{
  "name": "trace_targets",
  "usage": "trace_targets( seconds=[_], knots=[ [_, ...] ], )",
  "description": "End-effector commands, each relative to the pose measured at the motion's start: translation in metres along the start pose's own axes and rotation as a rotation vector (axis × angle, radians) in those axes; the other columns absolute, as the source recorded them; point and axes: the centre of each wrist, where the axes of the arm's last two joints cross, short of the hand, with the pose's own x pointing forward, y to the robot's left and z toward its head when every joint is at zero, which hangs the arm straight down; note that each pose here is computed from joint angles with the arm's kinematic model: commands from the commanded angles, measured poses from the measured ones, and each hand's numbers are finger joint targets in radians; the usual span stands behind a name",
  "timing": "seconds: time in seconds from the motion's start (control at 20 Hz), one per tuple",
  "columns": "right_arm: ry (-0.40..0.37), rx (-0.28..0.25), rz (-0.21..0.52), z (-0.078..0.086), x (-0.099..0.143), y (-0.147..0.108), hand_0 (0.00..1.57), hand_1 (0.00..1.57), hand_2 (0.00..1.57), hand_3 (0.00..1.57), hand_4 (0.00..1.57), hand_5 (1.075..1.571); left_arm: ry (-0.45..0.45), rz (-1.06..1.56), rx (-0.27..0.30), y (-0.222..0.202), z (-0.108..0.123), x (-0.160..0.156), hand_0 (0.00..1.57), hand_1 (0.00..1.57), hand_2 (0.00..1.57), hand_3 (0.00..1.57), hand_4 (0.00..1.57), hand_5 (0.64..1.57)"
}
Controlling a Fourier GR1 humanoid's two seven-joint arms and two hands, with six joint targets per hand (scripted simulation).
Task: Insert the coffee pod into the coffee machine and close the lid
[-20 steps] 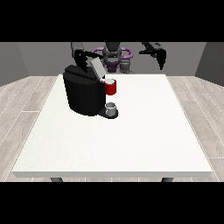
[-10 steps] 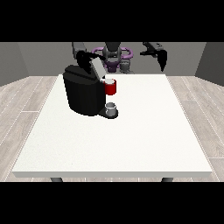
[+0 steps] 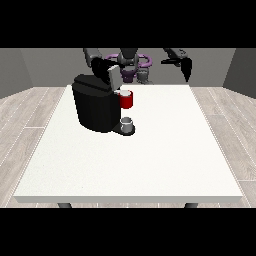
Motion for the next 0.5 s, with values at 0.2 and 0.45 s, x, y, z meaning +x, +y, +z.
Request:
trace_targets(
  seconds=[0.2, 0.45],
  knots=[
    [-0.028, 0.092, 0.07, -0.019, 0.029, 0.014, 0.0, 0.0, 0.0, 0.0, 0.06, 1.571, 0.019, -0.034, 0.027, -0.001, 0.001, -0.008, 0.0, 0.0, 0.0, 0.0, 0.17, 1.571],
    [-0.061, 0.074, 0.11, -0.028, 0.033, 0.048, 0.0, 0.0, 0.0, 0.0, 0.12, 1.571, -0.017, -0.007, 0.003, -0.009, -0.008, 0.002, 0.0, 0.0, 0.0, 0.0, 0.18, 1.571]
  ],
)
